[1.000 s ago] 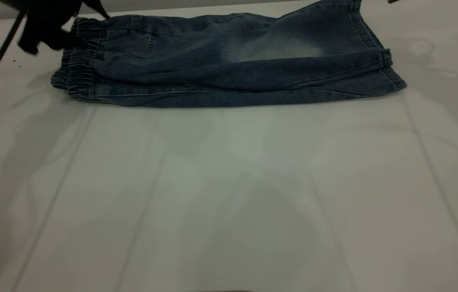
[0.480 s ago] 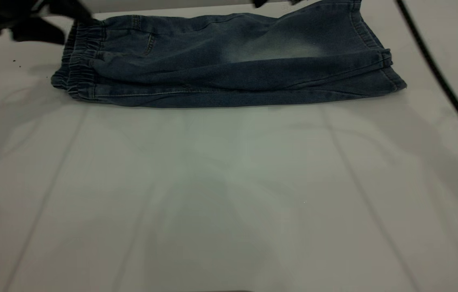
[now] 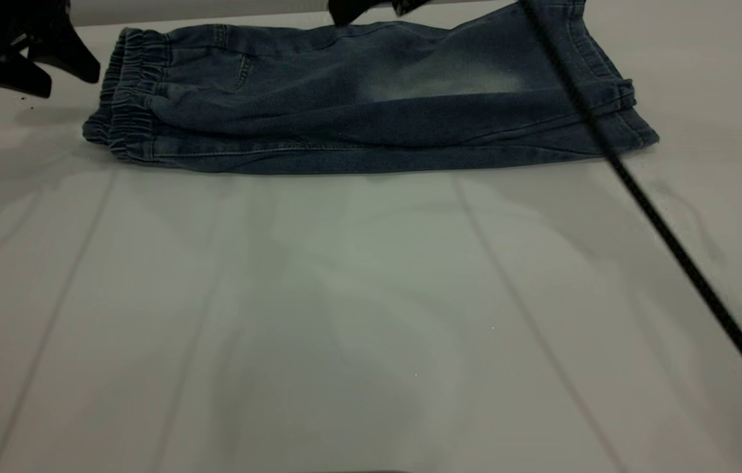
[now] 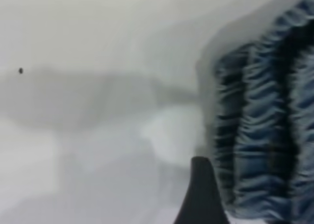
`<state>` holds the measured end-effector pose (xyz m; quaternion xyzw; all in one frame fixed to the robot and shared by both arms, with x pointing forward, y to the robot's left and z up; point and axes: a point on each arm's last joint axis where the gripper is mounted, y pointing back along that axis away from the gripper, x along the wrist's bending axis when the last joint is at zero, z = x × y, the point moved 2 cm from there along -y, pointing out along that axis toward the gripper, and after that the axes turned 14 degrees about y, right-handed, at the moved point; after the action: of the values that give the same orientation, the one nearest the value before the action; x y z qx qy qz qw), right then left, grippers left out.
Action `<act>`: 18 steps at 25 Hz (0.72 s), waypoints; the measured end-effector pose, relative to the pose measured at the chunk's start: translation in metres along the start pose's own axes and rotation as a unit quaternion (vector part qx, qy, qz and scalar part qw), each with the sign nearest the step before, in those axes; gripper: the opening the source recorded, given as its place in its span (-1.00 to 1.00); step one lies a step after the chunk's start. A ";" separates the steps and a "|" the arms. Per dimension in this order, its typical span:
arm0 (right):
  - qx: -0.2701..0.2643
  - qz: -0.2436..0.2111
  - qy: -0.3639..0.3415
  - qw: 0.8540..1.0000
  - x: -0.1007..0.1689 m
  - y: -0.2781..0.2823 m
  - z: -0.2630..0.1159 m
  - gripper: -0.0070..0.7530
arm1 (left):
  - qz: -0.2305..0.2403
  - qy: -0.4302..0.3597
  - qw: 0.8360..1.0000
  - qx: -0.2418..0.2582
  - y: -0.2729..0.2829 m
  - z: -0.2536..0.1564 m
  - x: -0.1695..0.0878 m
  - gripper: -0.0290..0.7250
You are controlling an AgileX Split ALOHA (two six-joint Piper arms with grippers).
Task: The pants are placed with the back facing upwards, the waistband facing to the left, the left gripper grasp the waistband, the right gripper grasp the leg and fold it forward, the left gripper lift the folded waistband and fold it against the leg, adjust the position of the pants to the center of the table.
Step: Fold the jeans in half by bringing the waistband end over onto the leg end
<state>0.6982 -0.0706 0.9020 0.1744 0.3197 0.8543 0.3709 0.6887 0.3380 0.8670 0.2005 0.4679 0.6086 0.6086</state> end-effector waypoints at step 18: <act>-0.061 -0.003 -0.012 0.998 -0.001 -0.064 -0.020 0.33 | -0.020 0.081 0.997 -0.006 -0.053 -0.025 -0.001 -0.25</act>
<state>0.7216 -0.0468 0.8439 0.1609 0.2626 0.8689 0.3875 0.6985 0.3199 0.8119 0.1378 0.5158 0.6131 0.5823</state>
